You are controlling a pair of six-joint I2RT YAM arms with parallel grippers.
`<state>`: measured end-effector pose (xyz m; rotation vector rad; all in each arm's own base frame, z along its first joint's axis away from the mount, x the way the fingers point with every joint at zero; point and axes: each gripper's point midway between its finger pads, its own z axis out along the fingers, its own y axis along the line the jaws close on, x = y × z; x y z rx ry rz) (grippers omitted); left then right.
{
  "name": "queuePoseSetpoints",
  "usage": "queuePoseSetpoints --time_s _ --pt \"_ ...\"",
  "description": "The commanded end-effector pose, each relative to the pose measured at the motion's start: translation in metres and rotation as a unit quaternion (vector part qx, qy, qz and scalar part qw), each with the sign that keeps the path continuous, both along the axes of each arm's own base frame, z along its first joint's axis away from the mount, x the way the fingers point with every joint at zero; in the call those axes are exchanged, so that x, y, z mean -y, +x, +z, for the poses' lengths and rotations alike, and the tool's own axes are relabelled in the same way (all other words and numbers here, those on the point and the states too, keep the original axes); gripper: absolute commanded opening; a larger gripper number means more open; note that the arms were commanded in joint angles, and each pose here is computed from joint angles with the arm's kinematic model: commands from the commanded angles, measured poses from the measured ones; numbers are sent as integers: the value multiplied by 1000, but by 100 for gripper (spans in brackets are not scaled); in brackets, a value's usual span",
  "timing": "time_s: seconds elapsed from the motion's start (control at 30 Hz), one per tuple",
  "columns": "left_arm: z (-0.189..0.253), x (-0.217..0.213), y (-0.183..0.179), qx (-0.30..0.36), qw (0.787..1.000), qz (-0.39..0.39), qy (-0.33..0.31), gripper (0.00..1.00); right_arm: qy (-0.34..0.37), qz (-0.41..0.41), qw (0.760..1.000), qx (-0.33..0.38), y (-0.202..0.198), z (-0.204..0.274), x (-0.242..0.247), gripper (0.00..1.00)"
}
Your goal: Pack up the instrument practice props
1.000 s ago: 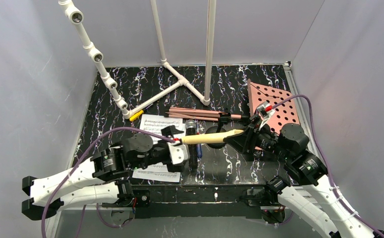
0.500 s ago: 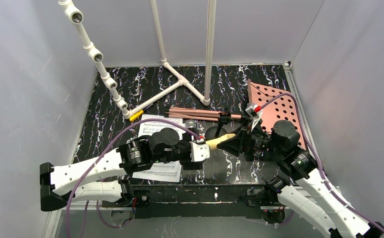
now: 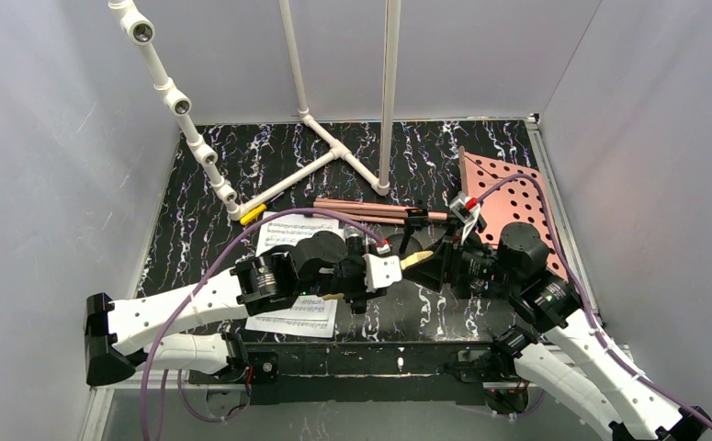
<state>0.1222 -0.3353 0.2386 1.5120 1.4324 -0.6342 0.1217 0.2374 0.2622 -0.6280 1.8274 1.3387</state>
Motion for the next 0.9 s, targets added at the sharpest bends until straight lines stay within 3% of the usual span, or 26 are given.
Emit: queuePoseSetpoints --time_s 0.0,0.03,0.13,0.3,0.43,0.5,0.7,0.87 --pt "9 7 -11 -24 1000 -13 -15 6 33 9 999 37 0 21 -4 1" --pt "10 6 -8 -25 1000 -2 -16 0 33 6 999 37 1 22 -4 1" --pt "11 -1 2 -28 998 43 -19 0 27 -5 999 38 3 20 -1 22" --pt "5 -26 24 -29 988 147 -33 0 13 -41 997 60 8 24 11 73" --pt "-6 -54 44 -41 967 249 -46 0 -6 -90 993 78 16 25 25 94" --pt "-17 -69 55 -68 950 299 -58 0 -11 -112 990 85 20 26 32 98" --pt "-45 -100 79 -149 893 412 -100 0 -29 -178 978 107 29 33 56 99" --pt "-74 -118 95 -206 833 503 -106 0 -31 -232 963 133 31 43 79 99"
